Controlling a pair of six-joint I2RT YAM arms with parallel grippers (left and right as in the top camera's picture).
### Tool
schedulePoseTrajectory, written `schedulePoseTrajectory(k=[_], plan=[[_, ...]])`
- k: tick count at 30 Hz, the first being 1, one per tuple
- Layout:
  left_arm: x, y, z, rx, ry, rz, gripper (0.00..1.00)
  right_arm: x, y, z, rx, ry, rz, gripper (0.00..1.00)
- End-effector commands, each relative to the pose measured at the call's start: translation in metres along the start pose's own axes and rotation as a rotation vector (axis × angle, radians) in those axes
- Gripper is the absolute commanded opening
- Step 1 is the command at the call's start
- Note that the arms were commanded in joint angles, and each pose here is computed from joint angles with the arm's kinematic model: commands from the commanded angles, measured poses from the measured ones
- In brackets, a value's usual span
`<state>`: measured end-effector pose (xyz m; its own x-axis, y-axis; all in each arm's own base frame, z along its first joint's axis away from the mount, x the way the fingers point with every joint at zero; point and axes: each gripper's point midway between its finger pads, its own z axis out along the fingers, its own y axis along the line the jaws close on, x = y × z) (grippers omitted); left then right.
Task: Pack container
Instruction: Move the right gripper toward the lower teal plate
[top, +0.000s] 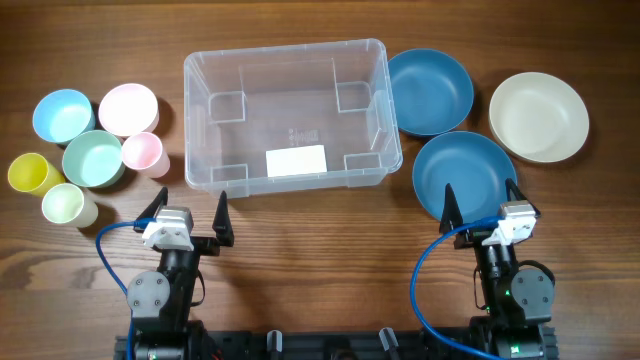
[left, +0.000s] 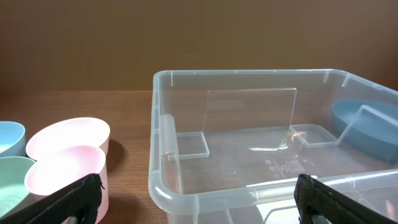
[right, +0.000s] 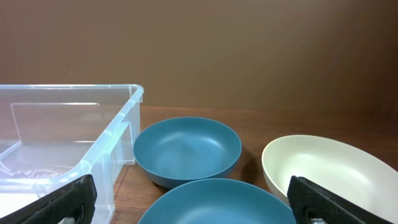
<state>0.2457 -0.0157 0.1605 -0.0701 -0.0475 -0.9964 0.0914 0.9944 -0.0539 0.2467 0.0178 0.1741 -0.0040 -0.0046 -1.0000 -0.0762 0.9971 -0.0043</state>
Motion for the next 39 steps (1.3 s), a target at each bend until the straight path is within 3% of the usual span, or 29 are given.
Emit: schedulePoseTrajectory(k=[1, 39], plan=[[0.0023, -0.0004, 0.0, 0.006, 0.003, -0.01, 1.0, -0.001, -0.0038, -0.0002, 0.019, -0.005, 0.011, 1.0], [-0.0046, -0.0007, -0.0001, 0.007, -0.025, 0.004, 1.0, 0.0015, -0.0037, 0.0005, 0.019, 0.006, 0.008, 1.0]])
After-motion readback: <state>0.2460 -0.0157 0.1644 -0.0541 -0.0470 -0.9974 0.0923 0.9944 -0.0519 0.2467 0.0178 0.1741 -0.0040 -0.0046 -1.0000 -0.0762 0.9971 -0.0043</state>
